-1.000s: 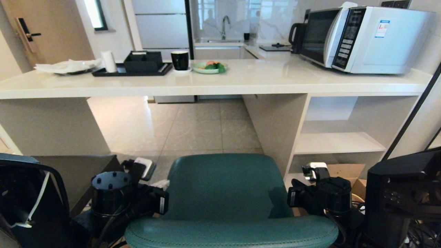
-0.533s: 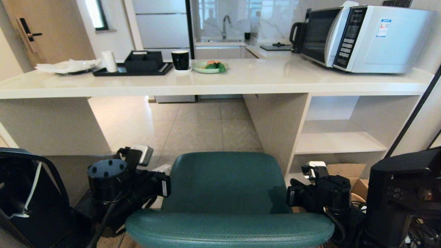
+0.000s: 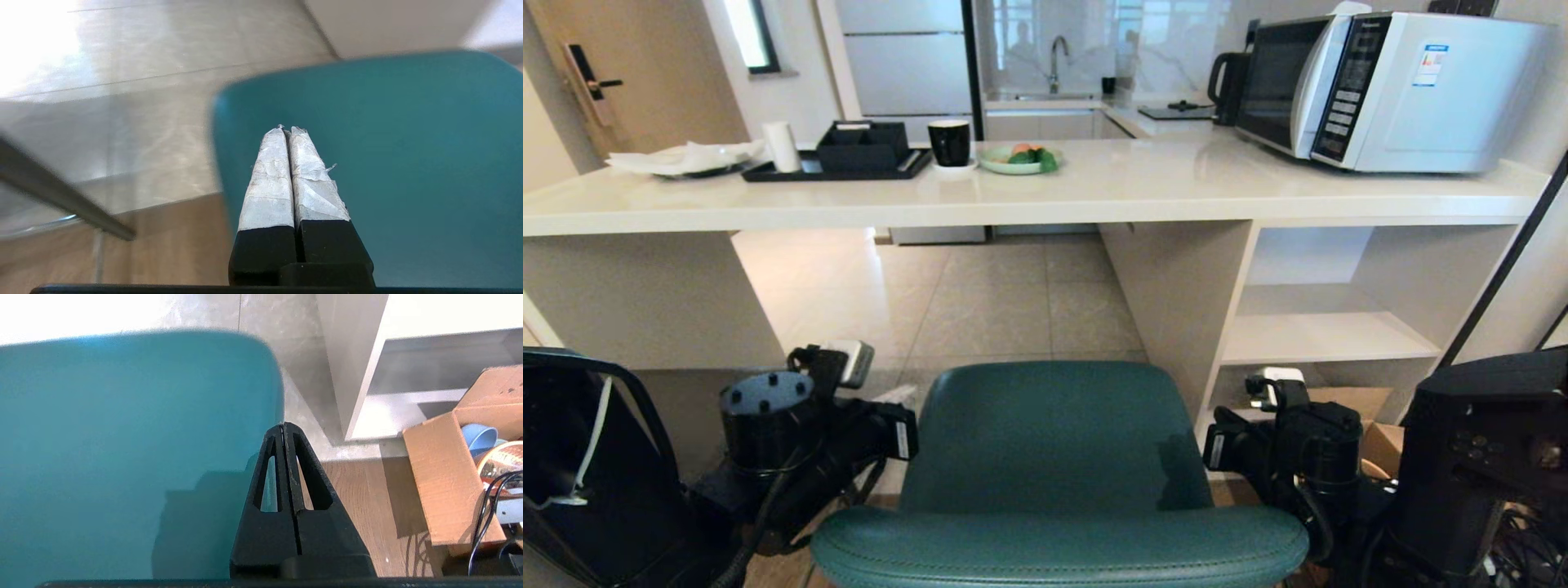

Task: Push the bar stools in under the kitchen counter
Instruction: Pull the blue chair out from under the dining table, then push the gray chair back under the dining table

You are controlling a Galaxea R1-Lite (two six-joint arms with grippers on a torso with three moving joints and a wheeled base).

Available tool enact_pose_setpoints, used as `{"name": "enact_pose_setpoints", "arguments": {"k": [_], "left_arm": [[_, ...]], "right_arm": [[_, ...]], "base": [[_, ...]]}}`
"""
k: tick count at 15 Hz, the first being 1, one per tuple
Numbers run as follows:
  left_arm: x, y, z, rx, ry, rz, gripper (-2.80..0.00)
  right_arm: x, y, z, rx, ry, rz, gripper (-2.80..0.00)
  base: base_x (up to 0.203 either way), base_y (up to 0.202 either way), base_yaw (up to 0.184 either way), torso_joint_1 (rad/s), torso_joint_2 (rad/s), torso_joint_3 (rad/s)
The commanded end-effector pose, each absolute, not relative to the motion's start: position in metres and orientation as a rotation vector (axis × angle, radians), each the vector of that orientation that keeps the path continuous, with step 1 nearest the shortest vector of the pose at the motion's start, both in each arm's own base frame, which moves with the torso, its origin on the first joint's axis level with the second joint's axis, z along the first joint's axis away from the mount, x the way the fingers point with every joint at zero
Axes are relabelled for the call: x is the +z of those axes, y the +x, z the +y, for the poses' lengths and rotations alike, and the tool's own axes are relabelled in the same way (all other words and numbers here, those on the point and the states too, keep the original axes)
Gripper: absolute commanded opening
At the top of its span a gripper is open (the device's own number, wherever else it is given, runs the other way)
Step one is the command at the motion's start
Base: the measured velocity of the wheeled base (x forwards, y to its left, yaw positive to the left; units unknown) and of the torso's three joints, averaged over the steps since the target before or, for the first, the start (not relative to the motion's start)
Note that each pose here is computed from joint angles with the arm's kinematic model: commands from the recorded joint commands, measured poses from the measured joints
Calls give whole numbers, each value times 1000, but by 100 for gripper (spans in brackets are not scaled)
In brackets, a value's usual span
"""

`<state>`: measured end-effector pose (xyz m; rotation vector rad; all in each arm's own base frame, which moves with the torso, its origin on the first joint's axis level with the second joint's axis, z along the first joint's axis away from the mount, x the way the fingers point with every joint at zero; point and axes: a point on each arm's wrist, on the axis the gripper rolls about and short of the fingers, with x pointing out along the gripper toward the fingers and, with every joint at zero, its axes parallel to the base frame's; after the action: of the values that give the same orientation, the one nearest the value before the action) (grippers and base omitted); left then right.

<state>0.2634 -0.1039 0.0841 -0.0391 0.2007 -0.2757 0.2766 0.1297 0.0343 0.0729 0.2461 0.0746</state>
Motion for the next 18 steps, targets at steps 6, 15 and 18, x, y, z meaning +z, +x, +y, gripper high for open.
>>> {"name": "enact_pose_setpoints", "arguments": {"k": [6,15,18], "left_arm": [[112,274,-46,-68,-75,85,-280],[176,179,-26,-60,-73,-200,-280],[211,134,-20,-64,-85,-251,-280]], "right_arm": [[63,289,83,-71,129,143,-280],[183,203,36,-136,98,-155,-280],[227,148,24,-138,85,-173,-280]], "base": [[0,0,0,0,0,0],[0,0,0,0,0,0],[0,0,0,0,0,0]]}}
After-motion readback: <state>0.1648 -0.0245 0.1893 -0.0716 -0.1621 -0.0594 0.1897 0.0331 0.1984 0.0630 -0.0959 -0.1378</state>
